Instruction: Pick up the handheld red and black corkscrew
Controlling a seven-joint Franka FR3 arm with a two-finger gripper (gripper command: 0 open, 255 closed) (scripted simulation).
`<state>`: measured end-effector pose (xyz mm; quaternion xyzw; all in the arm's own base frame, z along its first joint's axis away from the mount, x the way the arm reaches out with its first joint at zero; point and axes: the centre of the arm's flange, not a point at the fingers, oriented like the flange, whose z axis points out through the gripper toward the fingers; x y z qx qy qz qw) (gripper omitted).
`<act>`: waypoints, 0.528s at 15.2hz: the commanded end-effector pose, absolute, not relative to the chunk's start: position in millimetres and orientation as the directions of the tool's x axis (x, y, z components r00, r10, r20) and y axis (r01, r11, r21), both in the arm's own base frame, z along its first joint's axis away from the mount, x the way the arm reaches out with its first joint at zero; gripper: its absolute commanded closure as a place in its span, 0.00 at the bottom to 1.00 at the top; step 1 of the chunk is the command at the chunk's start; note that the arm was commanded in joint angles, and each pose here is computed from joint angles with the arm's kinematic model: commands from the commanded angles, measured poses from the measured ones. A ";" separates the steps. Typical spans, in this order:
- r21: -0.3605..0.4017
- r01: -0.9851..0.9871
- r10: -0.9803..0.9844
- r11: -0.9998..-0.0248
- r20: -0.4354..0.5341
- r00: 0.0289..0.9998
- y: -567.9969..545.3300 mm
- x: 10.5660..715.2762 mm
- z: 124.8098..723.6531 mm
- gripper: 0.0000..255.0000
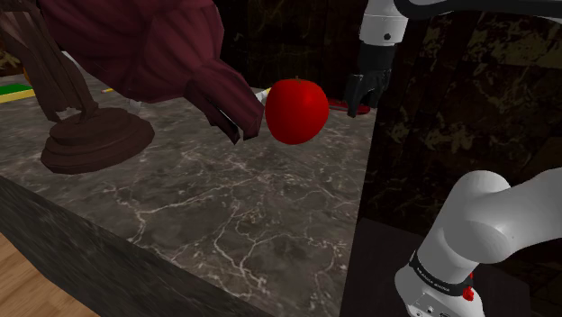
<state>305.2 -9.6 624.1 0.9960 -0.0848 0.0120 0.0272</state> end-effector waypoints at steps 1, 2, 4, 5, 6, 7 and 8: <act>0.052 -0.169 -0.168 -0.984 0.029 0.985 -9.6 305.2 624.1 0.00; 0.052 -0.136 -0.135 -0.989 0.024 0.991 -9.6 317.6 629.6 0.00; 0.052 -0.069 -0.069 -0.996 0.016 0.998 -8.4 342.3 640.5 0.00; 0.051 -0.036 -0.035 -0.998 0.012 0.999 -7.2 354.6 645.9 0.00; 0.051 -0.002 -0.002 -0.999 0.008 1.000 -5.6 366.9 651.2 0.00; 0.050 0.031 0.032 -0.998 0.004 0.999 -3.6 379.2 656.5 0.00; 0.049 0.065 0.065 -0.997 0.000 0.998 -1.1 391.4 661.7 0.00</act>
